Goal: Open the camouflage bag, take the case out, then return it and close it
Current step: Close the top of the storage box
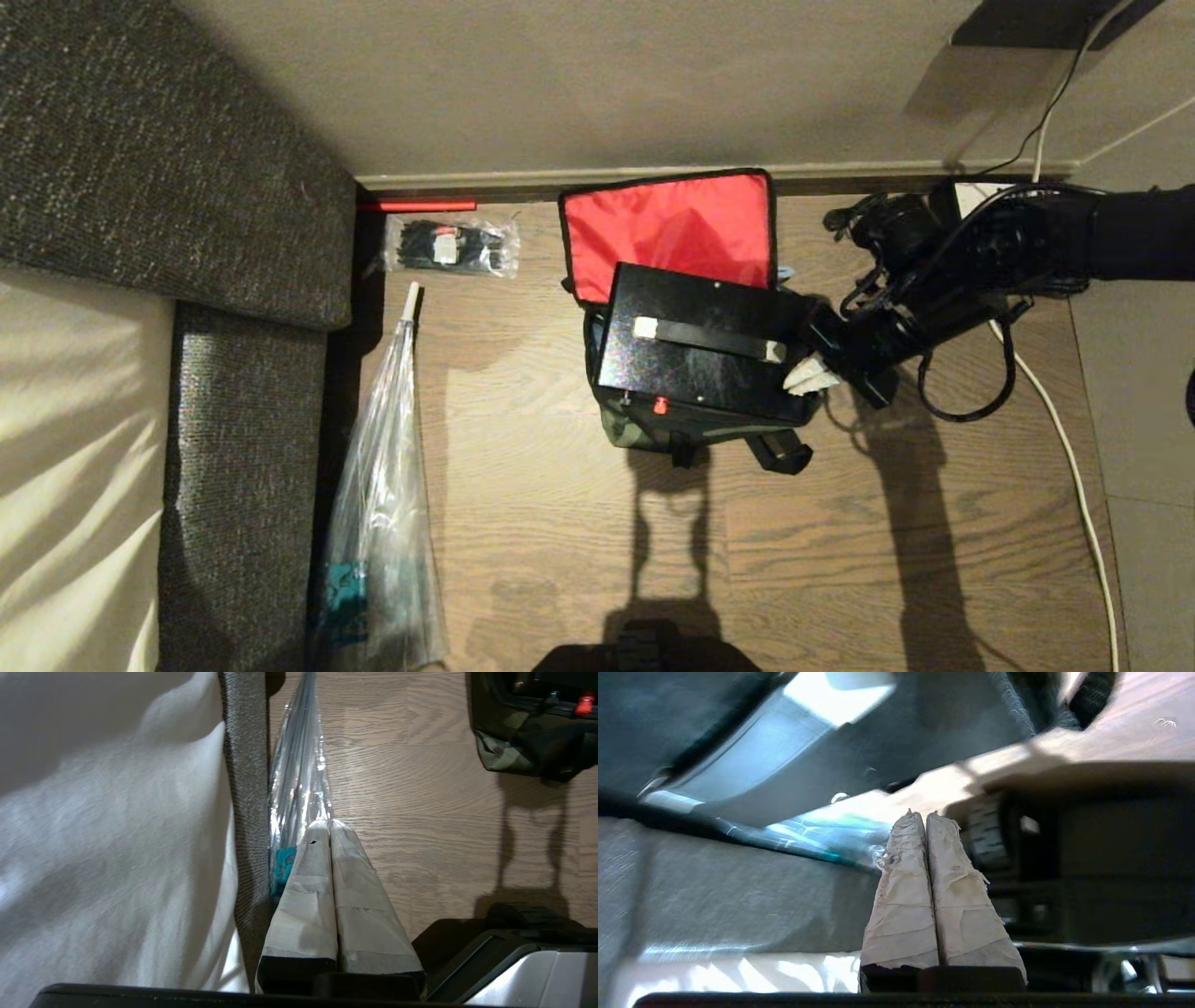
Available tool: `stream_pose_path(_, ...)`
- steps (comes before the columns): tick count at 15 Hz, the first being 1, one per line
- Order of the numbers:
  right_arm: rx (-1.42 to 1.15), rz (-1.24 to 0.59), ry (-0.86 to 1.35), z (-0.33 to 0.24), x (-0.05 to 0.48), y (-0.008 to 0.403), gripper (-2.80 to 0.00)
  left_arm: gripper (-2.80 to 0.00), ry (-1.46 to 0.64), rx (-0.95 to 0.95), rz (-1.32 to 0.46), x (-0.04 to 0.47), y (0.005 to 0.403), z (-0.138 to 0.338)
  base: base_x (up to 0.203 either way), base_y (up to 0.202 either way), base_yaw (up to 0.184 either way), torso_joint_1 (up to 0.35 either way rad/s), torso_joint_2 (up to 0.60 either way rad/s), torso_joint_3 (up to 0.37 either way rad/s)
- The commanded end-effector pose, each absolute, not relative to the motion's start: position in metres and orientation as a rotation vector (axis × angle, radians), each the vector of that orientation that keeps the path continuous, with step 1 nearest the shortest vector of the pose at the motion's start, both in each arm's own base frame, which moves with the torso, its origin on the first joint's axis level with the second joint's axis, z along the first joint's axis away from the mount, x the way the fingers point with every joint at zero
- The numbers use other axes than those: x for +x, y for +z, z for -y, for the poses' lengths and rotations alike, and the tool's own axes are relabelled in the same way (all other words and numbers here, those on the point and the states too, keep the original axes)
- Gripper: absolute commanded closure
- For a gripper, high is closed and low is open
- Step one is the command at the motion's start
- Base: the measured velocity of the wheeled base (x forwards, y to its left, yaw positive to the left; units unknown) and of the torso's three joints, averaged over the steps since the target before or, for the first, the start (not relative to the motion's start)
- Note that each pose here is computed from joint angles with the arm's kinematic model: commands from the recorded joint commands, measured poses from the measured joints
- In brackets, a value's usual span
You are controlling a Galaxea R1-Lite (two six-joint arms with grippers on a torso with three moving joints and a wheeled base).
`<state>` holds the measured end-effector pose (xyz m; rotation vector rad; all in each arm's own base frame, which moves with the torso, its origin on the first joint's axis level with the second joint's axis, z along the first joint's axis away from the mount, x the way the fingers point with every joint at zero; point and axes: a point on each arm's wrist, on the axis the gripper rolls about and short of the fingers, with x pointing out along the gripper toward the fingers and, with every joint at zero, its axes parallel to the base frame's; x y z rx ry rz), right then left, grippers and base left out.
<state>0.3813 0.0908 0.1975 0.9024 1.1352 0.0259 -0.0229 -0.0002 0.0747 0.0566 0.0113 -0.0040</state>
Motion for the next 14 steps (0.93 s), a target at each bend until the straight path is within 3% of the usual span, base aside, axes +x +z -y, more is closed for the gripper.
stream_pose_path(1,0.904,-1.035,0.070,-0.082,0.382,0.221,0.00,0.00,-0.003,0.057,-0.009,-0.023,0.075,0.000,0.000,0.000,0.000,0.000,0.00,0.000)
stream_pose_path(3,0.799,-0.923,0.098,-0.059,0.393,0.227,0.00,0.00,-0.003,0.057,-0.009,-0.023,0.075,0.000,0.000,0.000,0.000,0.000,0.00,0.000)
stream_pose_path(6,0.626,-0.927,0.016,-0.029,0.399,0.209,0.00,0.00,-0.003,0.057,-0.009,-0.023,0.075,0.000,0.000,0.000,0.000,0.000,0.00,0.000)
stream_pose_path(10,0.817,-0.697,0.166,-0.026,0.428,0.232,0.00,0.00,-0.003,0.057,-0.009,-0.023,0.075,0.000,0.000,0.000,0.000,0.000,0.00,0.000)
stream_pose_path(14,0.792,-0.560,0.151,-0.026,0.457,0.218,0.00,0.00,-0.005,0.057,-0.009,-0.023,0.075,0.000,0.000,0.000,0.000,0.000,0.00,0.000)
